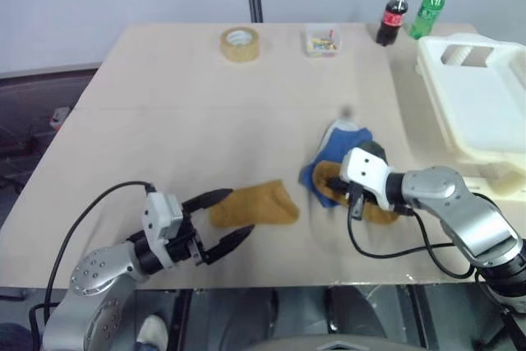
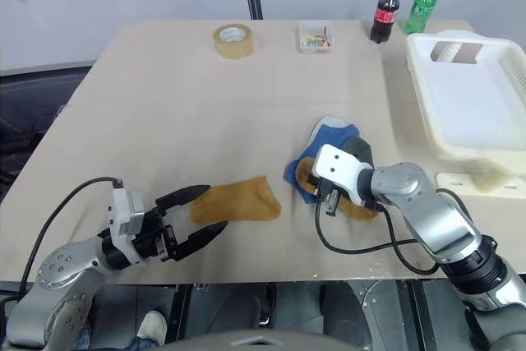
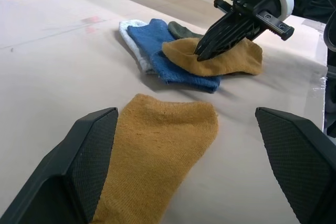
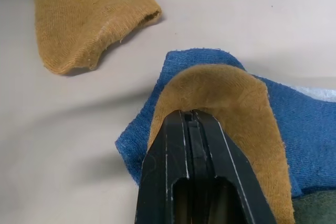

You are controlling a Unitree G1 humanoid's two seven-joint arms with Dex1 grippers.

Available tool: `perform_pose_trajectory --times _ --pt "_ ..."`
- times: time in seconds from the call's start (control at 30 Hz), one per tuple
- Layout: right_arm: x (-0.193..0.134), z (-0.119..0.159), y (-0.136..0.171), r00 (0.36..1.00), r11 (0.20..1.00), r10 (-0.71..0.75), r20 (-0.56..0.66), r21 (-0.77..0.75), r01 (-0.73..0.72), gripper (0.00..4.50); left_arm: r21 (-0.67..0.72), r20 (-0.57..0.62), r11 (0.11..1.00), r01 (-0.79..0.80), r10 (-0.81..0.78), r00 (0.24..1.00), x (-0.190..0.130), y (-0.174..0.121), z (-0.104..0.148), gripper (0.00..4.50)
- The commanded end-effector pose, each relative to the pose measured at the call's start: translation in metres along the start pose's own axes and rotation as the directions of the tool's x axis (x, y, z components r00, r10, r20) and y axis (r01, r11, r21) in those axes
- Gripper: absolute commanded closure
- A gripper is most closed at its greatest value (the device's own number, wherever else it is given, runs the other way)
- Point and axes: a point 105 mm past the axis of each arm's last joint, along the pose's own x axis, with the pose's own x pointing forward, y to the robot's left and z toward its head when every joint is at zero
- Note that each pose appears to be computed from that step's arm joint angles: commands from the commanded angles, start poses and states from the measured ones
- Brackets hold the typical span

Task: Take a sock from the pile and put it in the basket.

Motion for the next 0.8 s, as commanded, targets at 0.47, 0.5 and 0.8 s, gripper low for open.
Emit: perform_pose_trajectory --times 0.47,0.5,0.8 --pt "0.088 0.102 -0.023 0.962 0.953 0.146 0.229 -0.294 -0.075 4.44 0.052 0.033 0.997 -0.057 0.055 0.998 -0.006 0.008 0.010 0.00" --pt "0.098 0.109 -0.021 0.957 0.947 0.166 0.237 -0.309 -0.087 4.44 0.056 0.039 0.996 -0.073 0.071 0.997 -0.008 0.009 0.011 0.00" --pt "0.164 0.169 0.007 0.920 0.882 0.282 0.271 -0.451 -0.138 4.44 0.076 0.083 0.956 -0.284 0.278 0.957 -0.039 0.030 0.020 0.00"
